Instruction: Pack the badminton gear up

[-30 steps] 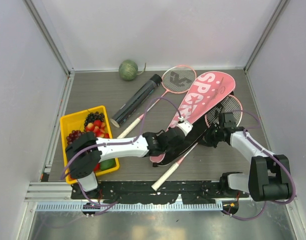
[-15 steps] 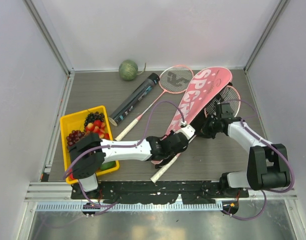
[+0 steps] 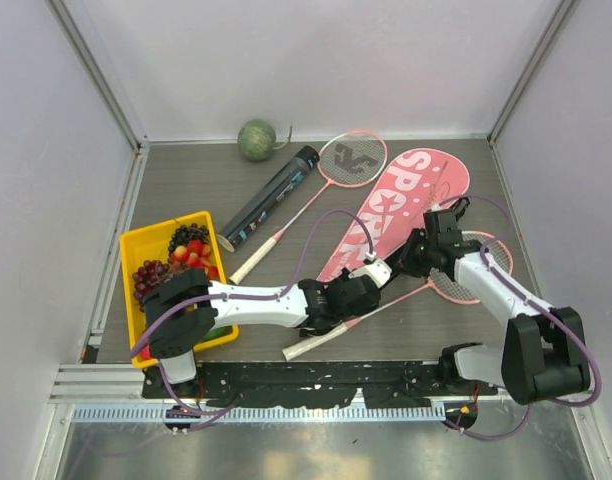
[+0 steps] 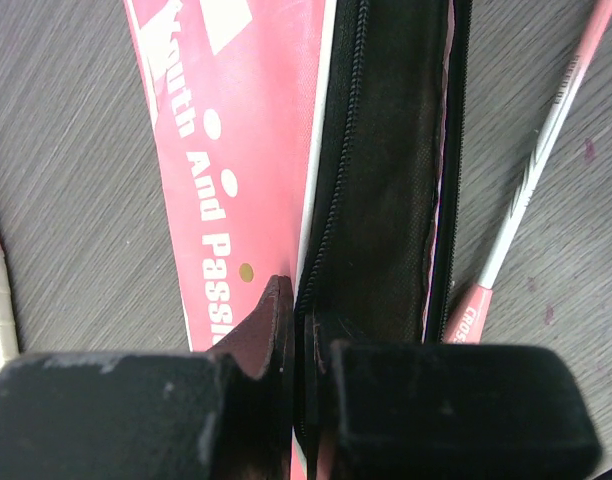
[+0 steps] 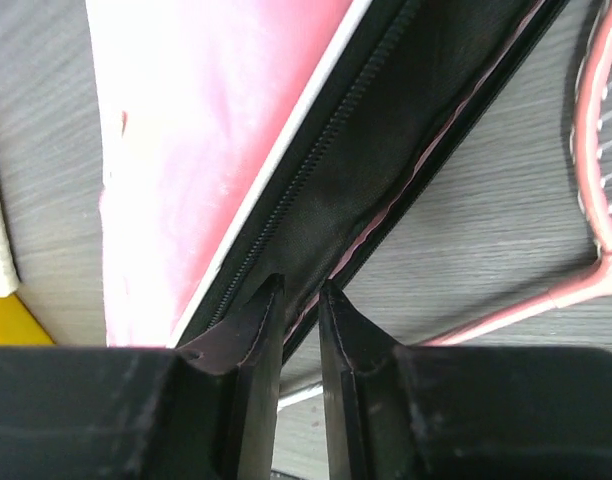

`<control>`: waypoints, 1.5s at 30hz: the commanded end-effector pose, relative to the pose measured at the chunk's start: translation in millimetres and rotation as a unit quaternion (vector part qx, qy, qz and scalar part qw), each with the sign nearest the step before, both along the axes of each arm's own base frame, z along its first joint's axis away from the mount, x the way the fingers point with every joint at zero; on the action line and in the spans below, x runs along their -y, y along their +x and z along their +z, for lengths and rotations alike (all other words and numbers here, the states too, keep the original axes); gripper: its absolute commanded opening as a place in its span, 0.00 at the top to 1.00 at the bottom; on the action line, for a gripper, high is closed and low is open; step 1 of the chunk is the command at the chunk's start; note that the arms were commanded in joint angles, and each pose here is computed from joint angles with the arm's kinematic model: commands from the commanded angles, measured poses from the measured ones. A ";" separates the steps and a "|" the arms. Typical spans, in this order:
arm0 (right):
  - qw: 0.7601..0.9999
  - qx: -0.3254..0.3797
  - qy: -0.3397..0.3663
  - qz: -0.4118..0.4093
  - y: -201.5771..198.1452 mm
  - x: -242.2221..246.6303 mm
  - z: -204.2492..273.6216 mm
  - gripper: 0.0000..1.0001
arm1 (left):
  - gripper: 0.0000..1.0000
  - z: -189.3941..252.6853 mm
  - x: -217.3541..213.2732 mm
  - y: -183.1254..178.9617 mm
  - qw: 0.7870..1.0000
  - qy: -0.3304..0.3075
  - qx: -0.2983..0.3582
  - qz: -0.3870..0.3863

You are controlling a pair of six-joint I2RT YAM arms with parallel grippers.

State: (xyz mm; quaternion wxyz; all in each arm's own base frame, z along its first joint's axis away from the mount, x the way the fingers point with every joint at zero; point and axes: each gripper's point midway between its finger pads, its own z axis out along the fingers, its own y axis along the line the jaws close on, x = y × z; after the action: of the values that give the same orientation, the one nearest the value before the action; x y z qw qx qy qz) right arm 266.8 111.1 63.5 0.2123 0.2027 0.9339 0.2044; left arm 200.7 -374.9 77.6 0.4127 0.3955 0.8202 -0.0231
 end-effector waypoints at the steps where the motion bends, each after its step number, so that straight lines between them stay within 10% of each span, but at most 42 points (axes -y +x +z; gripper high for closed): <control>1: 0.997 0.057 -0.027 -0.045 14.4 16.5 19.9 0.72 | 1.00 13.3 12.1 3.4 0.999 -0.028 0.012 0.011; 7: 0.976 0.023 -0.087 -0.198 -17.3 64.8 23.5 0.51 | 1.00 14.0 10.3 3.9 0.999 -0.028 0.015 0.013; 20: 0.951 -0.033 -0.086 -0.295 -44.5 83.3 -22.6 0.48 | 1.00 2.1 -2.6 4.0 0.999 -0.027 0.021 0.029; 31: 0.942 -0.070 -0.109 -0.309 -39.8 87.8 -52.6 0.54 | 1.00 6.2 -6.1 2.0 0.998 -0.044 0.021 0.034; 37: 0.953 -0.070 -0.115 -0.270 -27.9 82.8 -52.8 0.93 | 1.00 10.1 -6.3 3.3 0.998 -0.049 0.025 0.038; 45: 0.979 -0.006 -0.132 -0.154 -14.3 76.6 -33.3 0.95 | 1.00 14.5 -11.1 12.0 0.998 -0.021 0.045 0.050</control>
State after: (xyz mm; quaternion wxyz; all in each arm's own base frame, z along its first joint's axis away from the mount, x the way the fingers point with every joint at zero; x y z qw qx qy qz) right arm 245.0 35.4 17.4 0.2279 0.4029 0.8855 0.0403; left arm 202.3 -353.7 60.0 0.4180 0.3805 0.8249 0.0077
